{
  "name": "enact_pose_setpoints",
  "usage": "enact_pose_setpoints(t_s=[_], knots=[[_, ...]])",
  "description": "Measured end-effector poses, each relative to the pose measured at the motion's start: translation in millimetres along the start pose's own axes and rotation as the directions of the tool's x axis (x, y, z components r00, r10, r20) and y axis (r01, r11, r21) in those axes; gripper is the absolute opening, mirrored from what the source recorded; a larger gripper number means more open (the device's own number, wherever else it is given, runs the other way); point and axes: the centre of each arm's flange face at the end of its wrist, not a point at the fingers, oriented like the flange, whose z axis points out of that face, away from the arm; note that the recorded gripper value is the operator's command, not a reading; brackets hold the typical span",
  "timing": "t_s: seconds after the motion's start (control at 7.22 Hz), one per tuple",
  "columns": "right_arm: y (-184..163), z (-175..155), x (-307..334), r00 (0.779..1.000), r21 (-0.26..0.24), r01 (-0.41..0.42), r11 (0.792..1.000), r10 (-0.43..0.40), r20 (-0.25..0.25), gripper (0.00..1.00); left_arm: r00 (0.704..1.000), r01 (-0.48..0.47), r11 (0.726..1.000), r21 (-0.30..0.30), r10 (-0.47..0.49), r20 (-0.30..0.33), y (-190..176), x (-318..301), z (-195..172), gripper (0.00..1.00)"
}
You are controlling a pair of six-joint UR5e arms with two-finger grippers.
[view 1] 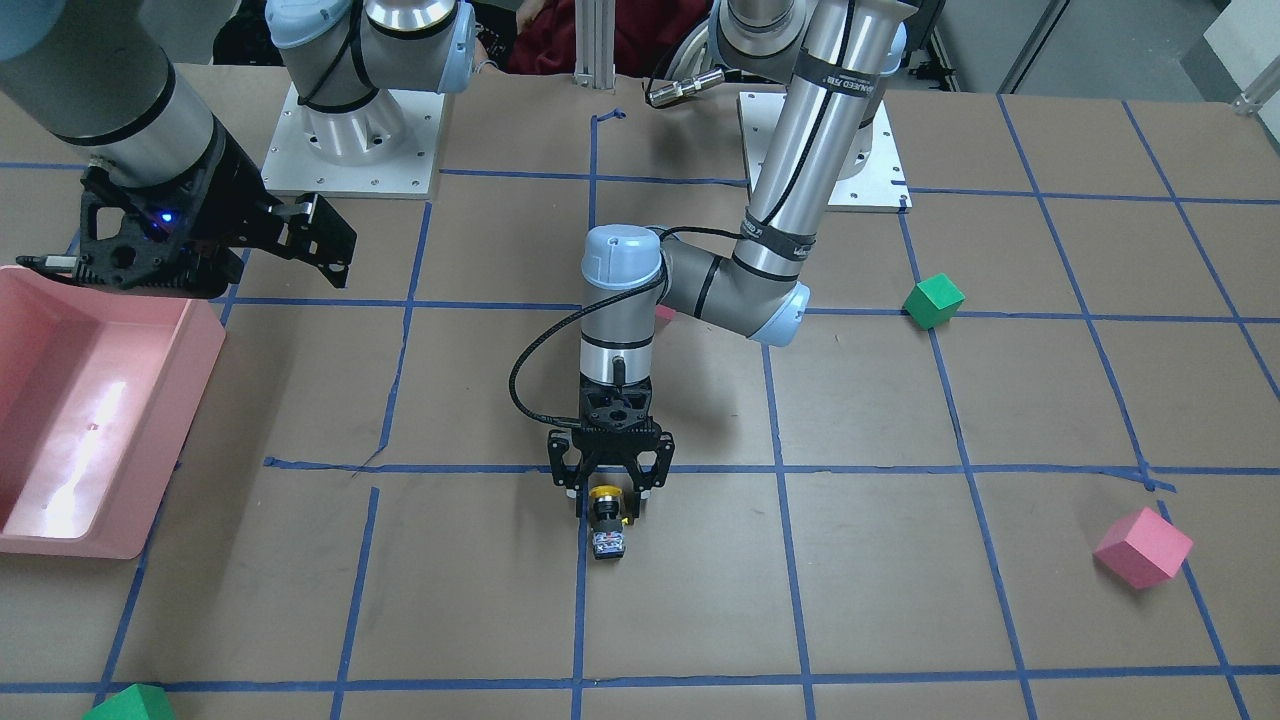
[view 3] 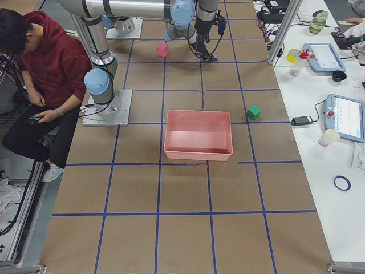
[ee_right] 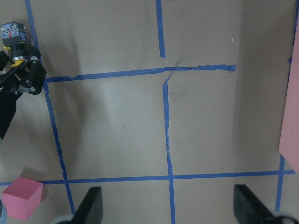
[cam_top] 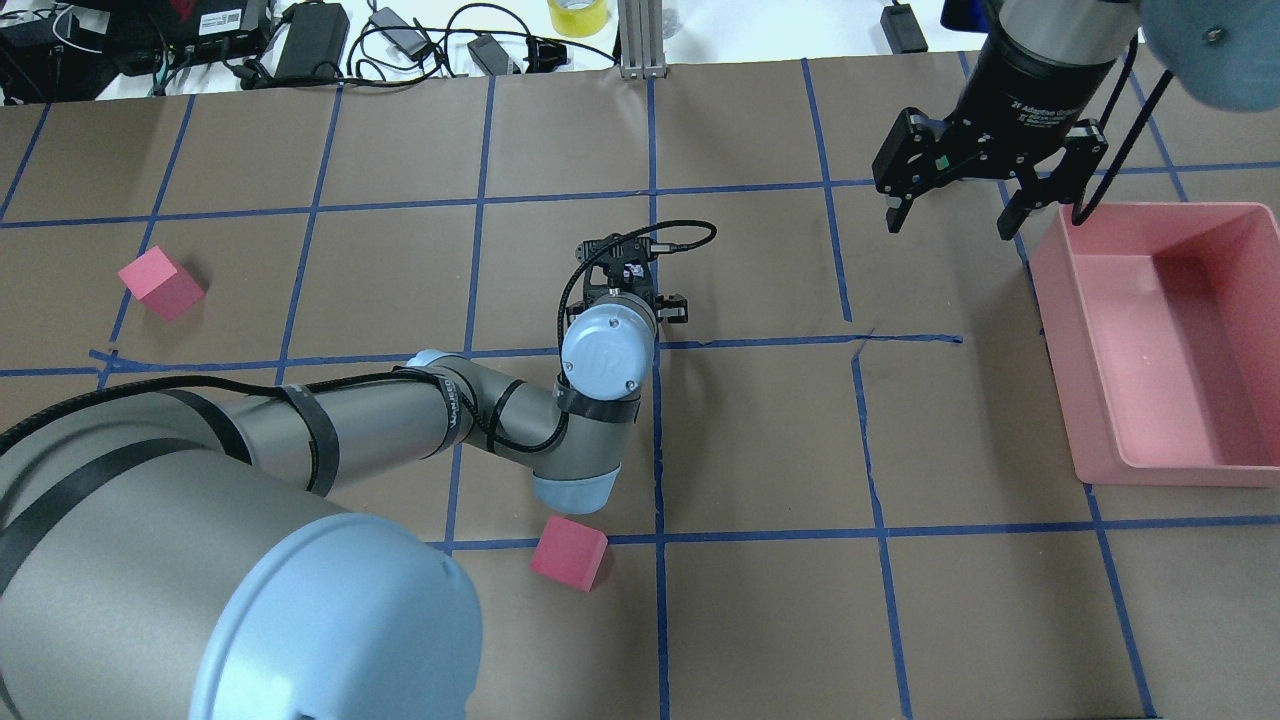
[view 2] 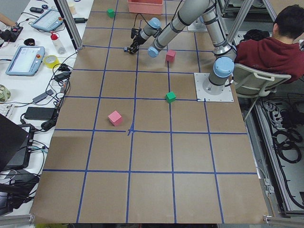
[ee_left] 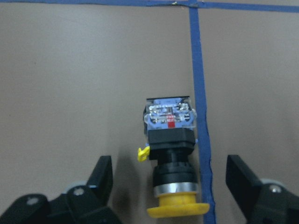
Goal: Align button upright
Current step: 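Lift the button with the left gripper and rotate it cap-up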
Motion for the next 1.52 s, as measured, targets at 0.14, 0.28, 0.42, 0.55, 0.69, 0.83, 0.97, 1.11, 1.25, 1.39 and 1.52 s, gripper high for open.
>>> enact_pose_setpoints(t_s=[0.14, 0.28, 0.42, 0.55, 0.69, 0.83, 0.97, 1.11, 1.25, 1.39, 1.52], knots=[[1, 2, -3, 1.0, 0.002, 0.009, 1.0, -0.009, -0.013, 1.0, 1.0, -0.002, 1.0, 0.0, 0.002, -0.003, 0, 0, -1, 0.06], [2, 4, -7, 0.998, 0.0, 0.026, 1.0, -0.026, -0.05, 1.0, 1.0, -0.008, 1.0, 0.001, 0.008, -0.007, -2, 1, -3, 0.0], [4, 6, -10, 0.995, -0.003, 0.039, 0.999, -0.04, -0.087, 1.0, 1.0, -0.017, 1.0, 0.001, 0.017, -0.01, -6, 2, -6, 0.0], [5, 8, -12, 0.993, -0.005, 0.046, 0.999, -0.046, -0.105, 1.0, 1.0, -0.024, 1.0, -0.009, 0.024, -0.009, -19, 6, -11, 0.0], [3, 8, -12, 0.991, 0.004, 0.053, 0.999, -0.053, -0.123, 1.0, 0.999, -0.033, 0.999, -0.038, 0.033, 0.0, -45, 14, -20, 0.0], [-1, 8, -9, 0.988, 0.023, 0.061, 0.998, -0.057, -0.146, 1.0, 0.999, -0.043, 0.993, -0.11, 0.044, 0.008, -80, 26, -32, 0.0], [-4, 8, -6, 0.985, 0.036, 0.063, 0.997, -0.056, -0.163, 1.0, 0.999, -0.052, 0.973, -0.225, 0.054, 0.002, -104, 34, -43, 0.0], [-6, 7, -3, 0.984, 0.042, 0.06, 0.997, -0.052, -0.17, 1.0, 0.998, -0.055, 0.94, -0.336, 0.055, -0.009, -116, 36, -48, 0.04], [-7, 7, -1, 0.984, 0.044, 0.056, 0.997, -0.047, -0.172, 1.0, 0.999, -0.033, 0.905, -0.424, 0.032, -0.008, -117, 36, -48, 0.04], [-6, 6, -1, 0.985, 0.044, 0.052, 0.998, -0.044, -0.168, 1.0, 1.0, 0.019, 0.855, -0.518, -0.012, 0.016, -115, 31, -44, 0.03], [-3, 5, -4, 0.986, 0.044, 0.05, 0.998, -0.043, -0.163, 1.0, 0.995, 0.1, 0.784, -0.613, -0.08, 0.06, -116, 23, -40, 0.03]])
